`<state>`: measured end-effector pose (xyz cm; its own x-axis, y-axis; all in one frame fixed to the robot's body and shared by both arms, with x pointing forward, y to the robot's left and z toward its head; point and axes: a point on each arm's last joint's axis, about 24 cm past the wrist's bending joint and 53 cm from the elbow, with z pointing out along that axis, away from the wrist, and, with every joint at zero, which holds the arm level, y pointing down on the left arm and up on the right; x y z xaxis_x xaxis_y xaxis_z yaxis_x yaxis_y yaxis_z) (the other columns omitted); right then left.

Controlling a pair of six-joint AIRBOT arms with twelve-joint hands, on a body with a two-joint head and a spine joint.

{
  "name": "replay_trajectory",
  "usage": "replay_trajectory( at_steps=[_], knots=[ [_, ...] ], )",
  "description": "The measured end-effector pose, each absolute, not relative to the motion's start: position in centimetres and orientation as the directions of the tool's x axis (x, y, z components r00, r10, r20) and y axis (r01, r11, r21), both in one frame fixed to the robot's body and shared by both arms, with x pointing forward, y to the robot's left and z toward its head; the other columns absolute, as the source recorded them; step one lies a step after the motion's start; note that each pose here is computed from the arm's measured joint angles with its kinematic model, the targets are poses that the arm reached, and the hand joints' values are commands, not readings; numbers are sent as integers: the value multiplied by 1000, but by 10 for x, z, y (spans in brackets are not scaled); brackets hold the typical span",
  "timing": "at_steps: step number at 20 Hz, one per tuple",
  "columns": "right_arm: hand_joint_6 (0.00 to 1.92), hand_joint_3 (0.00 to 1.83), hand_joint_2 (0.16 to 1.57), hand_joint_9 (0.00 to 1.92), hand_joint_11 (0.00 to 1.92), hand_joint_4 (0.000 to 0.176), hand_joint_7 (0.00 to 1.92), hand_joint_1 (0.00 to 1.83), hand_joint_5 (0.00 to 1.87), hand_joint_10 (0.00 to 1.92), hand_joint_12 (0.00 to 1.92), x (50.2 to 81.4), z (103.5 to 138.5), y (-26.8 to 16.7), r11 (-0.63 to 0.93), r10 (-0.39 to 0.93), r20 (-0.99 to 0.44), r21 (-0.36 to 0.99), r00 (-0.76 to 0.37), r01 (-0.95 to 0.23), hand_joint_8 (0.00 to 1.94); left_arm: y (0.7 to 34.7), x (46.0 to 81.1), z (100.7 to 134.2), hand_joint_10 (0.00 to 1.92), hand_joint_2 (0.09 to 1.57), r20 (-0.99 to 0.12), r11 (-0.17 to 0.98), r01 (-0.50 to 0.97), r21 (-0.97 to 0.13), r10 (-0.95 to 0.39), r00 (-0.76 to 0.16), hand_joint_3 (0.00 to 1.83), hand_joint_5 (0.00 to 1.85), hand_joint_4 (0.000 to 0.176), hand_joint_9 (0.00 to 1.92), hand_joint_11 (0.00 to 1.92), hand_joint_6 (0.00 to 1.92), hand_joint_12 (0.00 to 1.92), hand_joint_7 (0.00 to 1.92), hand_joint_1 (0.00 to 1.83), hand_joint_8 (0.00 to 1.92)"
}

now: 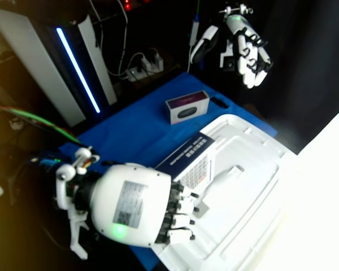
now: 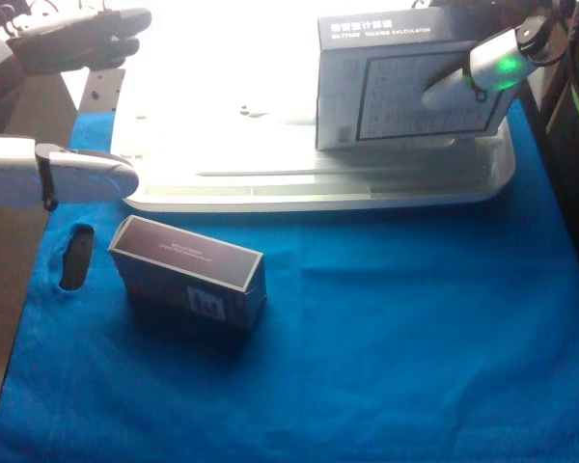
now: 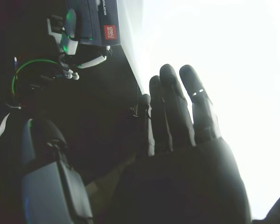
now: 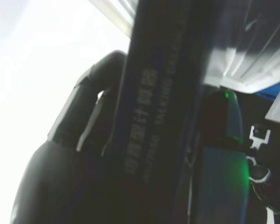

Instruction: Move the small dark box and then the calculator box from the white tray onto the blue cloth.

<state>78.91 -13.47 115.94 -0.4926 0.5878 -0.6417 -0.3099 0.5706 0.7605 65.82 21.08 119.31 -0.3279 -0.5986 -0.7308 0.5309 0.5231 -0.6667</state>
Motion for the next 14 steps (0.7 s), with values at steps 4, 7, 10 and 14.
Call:
replay_trajectory(
  at_steps=[4,7,10,14],
  knots=[
    [931,0,1111,1214,1031,0,1185,1178,977,803,1428,777,1168,-133,560,568,-655,751,-498,-349,603,210,658,1190,3,884,-730,524,527,-669,-597,-333,6,235,76,445,0,4,1017,416,615,2],
    [1081,1,1153,1207,1040,0,1349,1136,906,939,1484,769,1185,-128,499,576,-635,772,-514,-394,275,212,658,1187,6,889,-728,529,516,-673,-598,-336,6,250,85,451,0,8,1010,426,630,5],
    [1103,0,1160,1193,1075,0,1338,1136,891,954,1429,766,1205,-127,483,572,-650,760,-500,-436,243,215,658,1178,8,885,-719,534,495,-686,-603,-345,1,253,89,466,0,3,1010,421,633,2],
    [1085,1,1154,1236,1112,0,1362,1138,904,1132,1545,748,1230,-120,473,531,-694,718,-486,-510,297,220,659,1173,9,863,-708,538,472,-698,-617,-343,0,286,109,485,0,5,1066,439,590,4]
  ],
)
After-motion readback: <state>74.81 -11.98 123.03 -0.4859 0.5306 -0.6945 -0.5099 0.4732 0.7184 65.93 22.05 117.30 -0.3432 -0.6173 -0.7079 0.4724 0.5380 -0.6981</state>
